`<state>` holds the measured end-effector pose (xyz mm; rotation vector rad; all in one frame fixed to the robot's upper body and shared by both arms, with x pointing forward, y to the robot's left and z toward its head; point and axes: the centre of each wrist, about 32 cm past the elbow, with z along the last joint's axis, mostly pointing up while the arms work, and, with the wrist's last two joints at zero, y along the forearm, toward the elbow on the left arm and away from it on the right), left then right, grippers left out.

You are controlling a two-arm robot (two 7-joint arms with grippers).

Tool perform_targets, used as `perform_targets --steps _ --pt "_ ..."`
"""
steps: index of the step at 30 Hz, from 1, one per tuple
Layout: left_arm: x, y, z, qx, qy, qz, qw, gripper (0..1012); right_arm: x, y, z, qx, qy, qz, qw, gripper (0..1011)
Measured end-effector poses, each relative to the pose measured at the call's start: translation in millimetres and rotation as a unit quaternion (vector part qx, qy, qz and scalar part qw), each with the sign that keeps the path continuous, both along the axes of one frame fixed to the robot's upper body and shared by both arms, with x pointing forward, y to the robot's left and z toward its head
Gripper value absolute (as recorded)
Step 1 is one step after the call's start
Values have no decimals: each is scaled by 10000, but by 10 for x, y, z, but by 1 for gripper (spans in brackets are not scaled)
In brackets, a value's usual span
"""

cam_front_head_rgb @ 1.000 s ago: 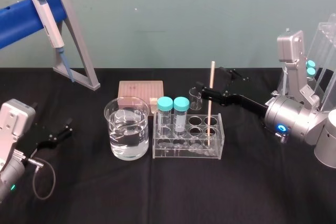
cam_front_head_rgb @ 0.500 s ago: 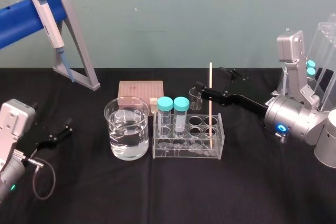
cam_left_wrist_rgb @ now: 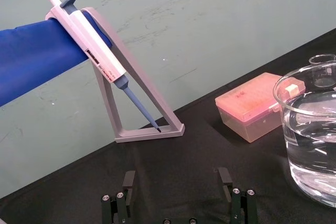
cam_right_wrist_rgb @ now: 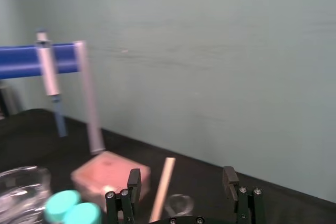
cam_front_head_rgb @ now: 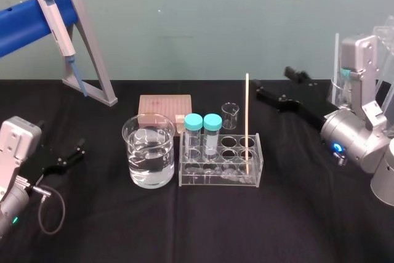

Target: Hold the thermometer with one hand and immerse one end into the beaker, then reinsert it into the test tube rack.

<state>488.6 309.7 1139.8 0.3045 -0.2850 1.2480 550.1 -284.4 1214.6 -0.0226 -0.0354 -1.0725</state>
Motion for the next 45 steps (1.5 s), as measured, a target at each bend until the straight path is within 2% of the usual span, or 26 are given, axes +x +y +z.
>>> perform_targets --steps 3,7,13,17,26,45 --pt "0 0 0 0 0 0 10000 1004 -37 1 -13 -81 2 -446 9990 1000" --pt "0 0 0 0 0 0 10000 1004 -77 11 -37 -217 67 -1029 9944 1000" --pt "0 0 0 0 0 0 10000 1004 -81 26 -93 -342 182 -1440 9888 1000" --pt "0 0 0 0 0 0 10000 1004 -34 38 -173 -389 293 -1524 9871 1000" --pt "0 0 0 0 0 0 10000 1004 36 118 -328 -468 486 -1292 9893 1000" --pt "0 0 0 0 0 0 10000 1004 32 105 -291 -455 422 -1298 9896 1000"
